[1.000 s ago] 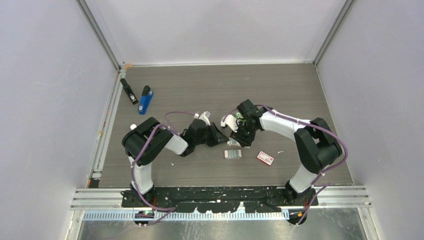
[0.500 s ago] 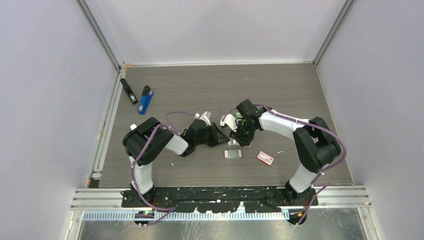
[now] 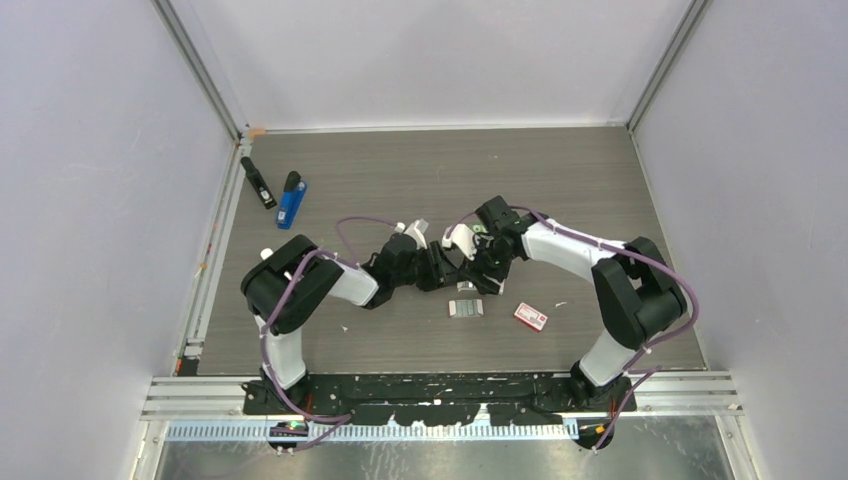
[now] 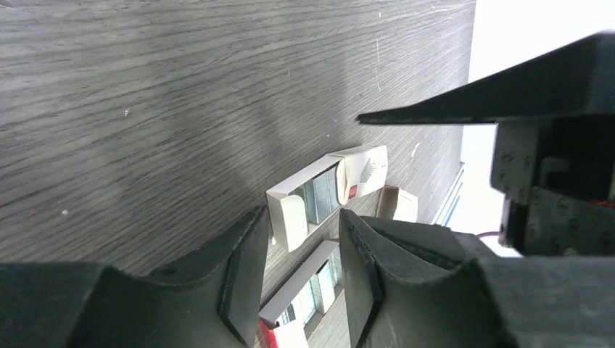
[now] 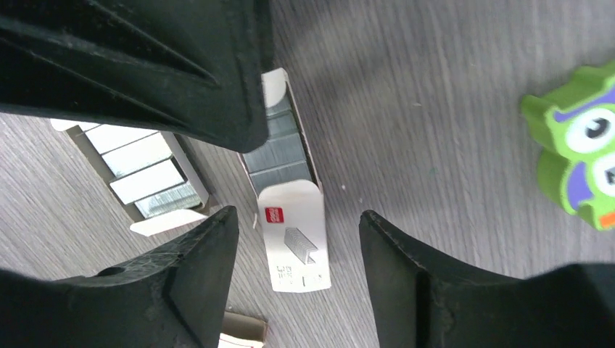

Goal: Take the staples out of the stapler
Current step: Close the staple box at the center of the board.

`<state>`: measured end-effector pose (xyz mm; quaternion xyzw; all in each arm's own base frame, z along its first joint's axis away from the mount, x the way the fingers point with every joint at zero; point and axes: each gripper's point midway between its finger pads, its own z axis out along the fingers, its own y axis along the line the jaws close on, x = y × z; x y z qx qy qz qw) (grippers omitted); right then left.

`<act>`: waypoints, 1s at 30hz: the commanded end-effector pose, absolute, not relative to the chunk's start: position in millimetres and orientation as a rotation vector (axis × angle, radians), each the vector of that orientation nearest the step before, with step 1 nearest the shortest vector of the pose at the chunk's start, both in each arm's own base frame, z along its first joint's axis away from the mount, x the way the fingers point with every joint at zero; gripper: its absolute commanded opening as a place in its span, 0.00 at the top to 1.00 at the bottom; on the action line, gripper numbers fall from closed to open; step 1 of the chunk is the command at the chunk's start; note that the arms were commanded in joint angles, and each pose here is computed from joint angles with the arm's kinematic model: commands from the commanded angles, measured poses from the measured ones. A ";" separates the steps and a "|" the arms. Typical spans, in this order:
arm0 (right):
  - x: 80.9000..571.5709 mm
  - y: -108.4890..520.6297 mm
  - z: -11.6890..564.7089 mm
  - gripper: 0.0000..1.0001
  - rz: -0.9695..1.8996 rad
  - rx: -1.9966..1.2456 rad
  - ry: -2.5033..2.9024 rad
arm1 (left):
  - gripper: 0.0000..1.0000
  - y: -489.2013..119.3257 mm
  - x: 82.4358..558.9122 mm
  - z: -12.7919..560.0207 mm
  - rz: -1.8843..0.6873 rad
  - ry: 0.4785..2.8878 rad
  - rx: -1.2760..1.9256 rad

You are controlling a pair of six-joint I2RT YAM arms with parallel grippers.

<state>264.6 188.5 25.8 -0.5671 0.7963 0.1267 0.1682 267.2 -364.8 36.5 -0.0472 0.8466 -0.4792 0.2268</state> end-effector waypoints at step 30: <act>257.3 138.3 66.6 0.88 0.529 -1.518 2.324 | 0.63 -328.4 260.1 59.9 -1.087 2.308 0.056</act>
